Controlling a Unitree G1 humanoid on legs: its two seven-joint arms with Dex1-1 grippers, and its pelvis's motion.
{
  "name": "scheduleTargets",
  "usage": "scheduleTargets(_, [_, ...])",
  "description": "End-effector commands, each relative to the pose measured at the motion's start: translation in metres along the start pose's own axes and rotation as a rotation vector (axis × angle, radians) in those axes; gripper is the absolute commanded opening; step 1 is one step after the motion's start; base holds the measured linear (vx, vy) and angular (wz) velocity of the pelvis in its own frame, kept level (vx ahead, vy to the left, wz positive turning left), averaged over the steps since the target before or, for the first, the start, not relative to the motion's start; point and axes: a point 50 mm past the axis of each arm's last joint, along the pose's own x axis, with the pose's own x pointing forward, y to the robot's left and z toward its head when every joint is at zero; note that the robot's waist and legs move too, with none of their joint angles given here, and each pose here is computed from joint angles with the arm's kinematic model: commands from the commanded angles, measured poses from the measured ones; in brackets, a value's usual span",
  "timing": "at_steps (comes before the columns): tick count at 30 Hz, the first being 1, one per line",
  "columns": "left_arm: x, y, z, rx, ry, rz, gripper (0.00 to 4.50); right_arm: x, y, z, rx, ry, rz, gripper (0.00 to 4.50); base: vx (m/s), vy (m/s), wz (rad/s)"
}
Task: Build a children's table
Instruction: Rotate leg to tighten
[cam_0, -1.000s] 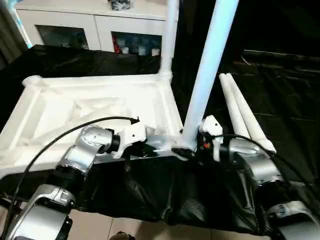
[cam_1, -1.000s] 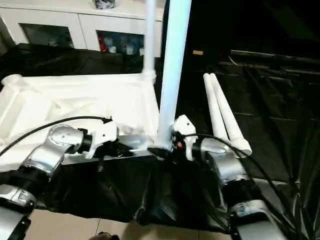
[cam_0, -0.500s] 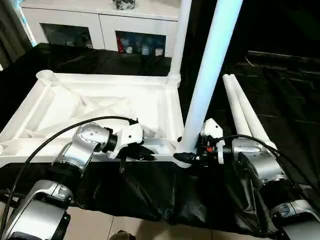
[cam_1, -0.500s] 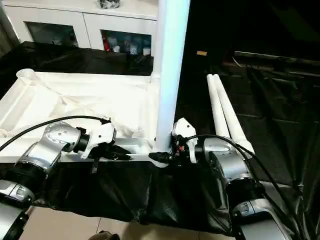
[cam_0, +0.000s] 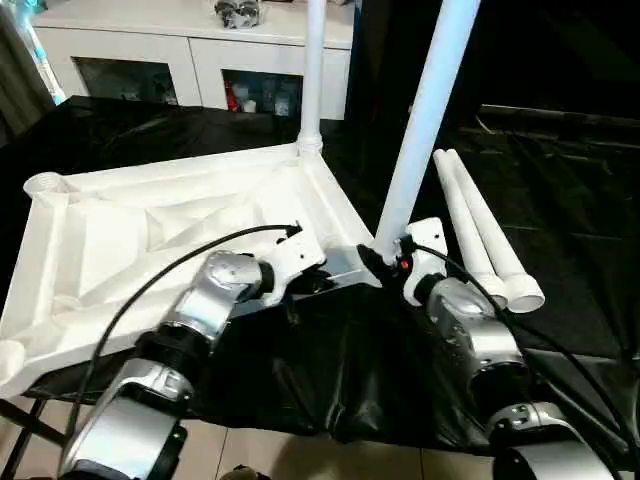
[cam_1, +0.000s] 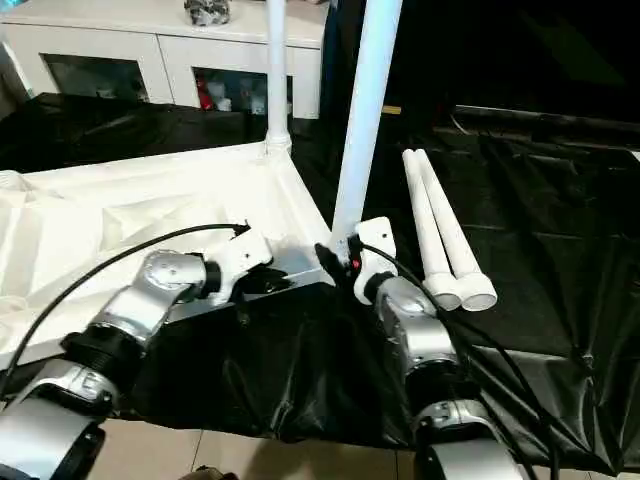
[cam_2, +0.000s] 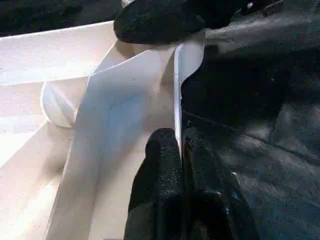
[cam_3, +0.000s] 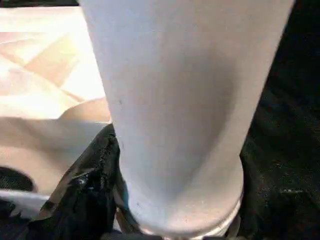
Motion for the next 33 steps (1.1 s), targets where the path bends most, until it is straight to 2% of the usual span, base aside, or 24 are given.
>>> scheduleTargets(1, [0.024, -0.021, 0.023, 0.054, -0.087, -0.070, 0.00, 0.012, 0.034, 0.002, 0.009, -0.013, 0.138, 3.39, 0.000, 0.000, 0.00])
scheduleTargets(2, [0.024, -0.021, 0.023, 0.054, -0.087, -0.070, 0.00, 0.012, 0.034, 0.002, 0.009, -0.013, 0.138, 3.48, 0.000, 0.000, 0.00])
scheduleTargets(5, [0.011, -0.016, 0.017, 0.089, -0.088, -0.092, 0.00, 0.005, 0.021, 0.005, -0.043, -0.023, 0.178, 3.81, 0.000, 0.000, 0.00])
scheduleTargets(9, [-0.006, -0.011, 0.007, 0.109, -0.080, -0.142, 0.00, -0.005, 0.004, 0.010, -0.093, -0.012, 0.278, 3.81, 0.000, 0.000, 0.00])
scheduleTargets(11, [-0.009, -0.010, 0.005, 0.110, -0.080, -0.154, 0.00, -0.007, 0.002, 0.011, -0.108, -0.007, 0.304, 3.81, 0.000, 0.000, 0.00])
scheduleTargets(15, [-0.028, -0.007, -0.001, 0.081, -0.106, -0.251, 0.00, -0.022, -0.006, 0.012, -0.193, 0.051, 0.498, 3.81, 0.000, 0.000, 0.00])
scheduleTargets(20, [-0.038, -0.002, -0.007, 0.080, -0.079, -0.300, 0.00, -0.032, -0.008, 0.013, -0.210, 0.098, 0.644, 3.81, 0.000, 0.000, 0.00])
scheduleTargets(25, [-0.047, 0.003, -0.011, 0.084, -0.041, -0.367, 0.00, -0.037, -0.007, 0.015, -0.220, 0.135, 0.759, 3.35, 0.000, 0.000, 0.00])
scheduleTargets(26, [-0.048, 0.003, -0.011, 0.087, -0.036, -0.379, 0.00, -0.037, -0.006, 0.015, -0.221, 0.143, 0.777, 3.10, 0.000, 0.000, 0.00])
scheduleTargets(33, [-0.052, 0.005, -0.012, 0.085, -0.030, -0.388, 0.00, -0.039, -0.003, 0.014, -0.205, 0.147, 0.804, 2.77, 0.000, 0.000, 0.00])
